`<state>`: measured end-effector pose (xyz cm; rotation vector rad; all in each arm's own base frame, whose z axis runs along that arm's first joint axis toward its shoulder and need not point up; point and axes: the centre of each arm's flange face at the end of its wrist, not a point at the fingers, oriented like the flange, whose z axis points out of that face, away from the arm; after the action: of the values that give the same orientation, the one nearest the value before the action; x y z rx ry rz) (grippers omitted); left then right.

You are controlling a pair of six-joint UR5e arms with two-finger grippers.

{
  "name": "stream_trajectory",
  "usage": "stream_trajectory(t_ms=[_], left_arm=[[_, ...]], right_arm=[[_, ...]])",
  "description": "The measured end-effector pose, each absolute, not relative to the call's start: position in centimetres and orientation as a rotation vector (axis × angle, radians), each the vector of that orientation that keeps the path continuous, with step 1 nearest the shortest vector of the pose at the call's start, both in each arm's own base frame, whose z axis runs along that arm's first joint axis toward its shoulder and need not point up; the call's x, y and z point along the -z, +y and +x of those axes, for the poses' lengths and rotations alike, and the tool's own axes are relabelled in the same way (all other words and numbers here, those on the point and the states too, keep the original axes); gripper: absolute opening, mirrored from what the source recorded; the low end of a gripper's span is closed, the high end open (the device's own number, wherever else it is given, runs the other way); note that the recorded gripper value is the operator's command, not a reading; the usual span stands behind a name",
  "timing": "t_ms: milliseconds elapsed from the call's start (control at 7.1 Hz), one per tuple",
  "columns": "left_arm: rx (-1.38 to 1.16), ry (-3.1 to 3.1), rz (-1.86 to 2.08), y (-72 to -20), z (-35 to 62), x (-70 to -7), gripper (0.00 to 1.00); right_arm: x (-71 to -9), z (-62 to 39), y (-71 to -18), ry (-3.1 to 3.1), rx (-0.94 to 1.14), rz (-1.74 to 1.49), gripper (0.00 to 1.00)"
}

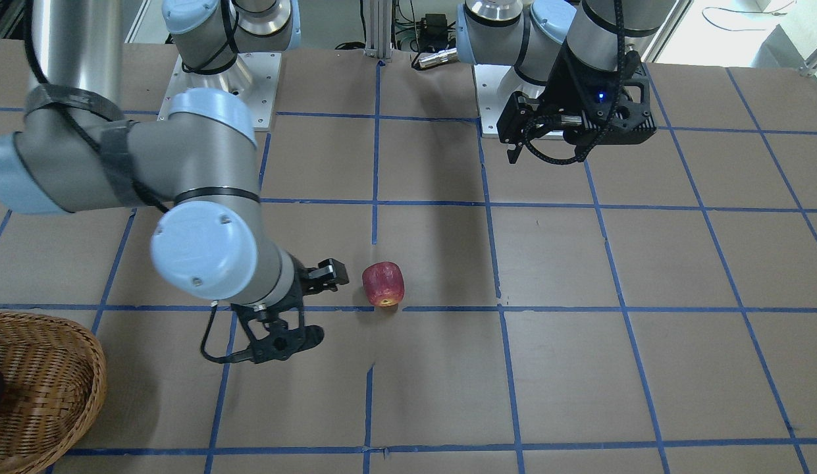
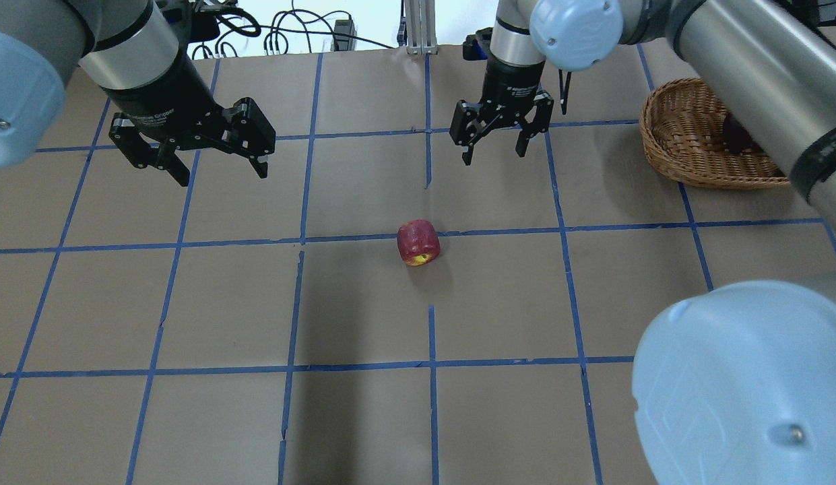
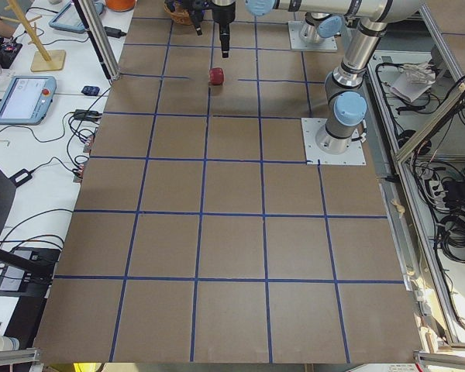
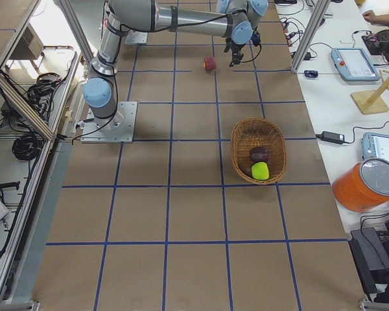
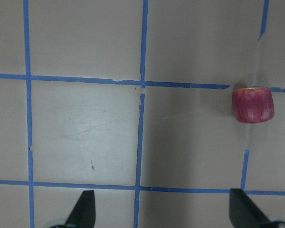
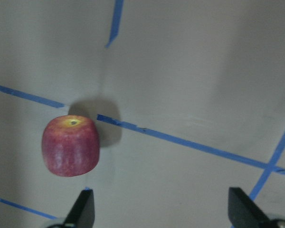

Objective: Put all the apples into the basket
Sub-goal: 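Grasp the lighter red apple with the right gripper and lift it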

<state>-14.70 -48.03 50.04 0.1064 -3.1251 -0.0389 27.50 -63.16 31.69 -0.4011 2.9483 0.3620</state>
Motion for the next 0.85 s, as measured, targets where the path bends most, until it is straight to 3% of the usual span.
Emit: stream_trajectory(t_ms=[423, 846], left_arm=[[0.027, -3.122, 0.113, -48.2, -14.7, -50.5, 1.0], [0.015, -3.13, 0.115, -47.8, -14.5, -51.0, 1.0]], right_arm=[[-26.2, 34.7, -58.5, 2.923, -0.359, -0.424, 1.0], [-22.6, 37.2, -57.2, 2.91, -0.419, -0.371, 1.0]])
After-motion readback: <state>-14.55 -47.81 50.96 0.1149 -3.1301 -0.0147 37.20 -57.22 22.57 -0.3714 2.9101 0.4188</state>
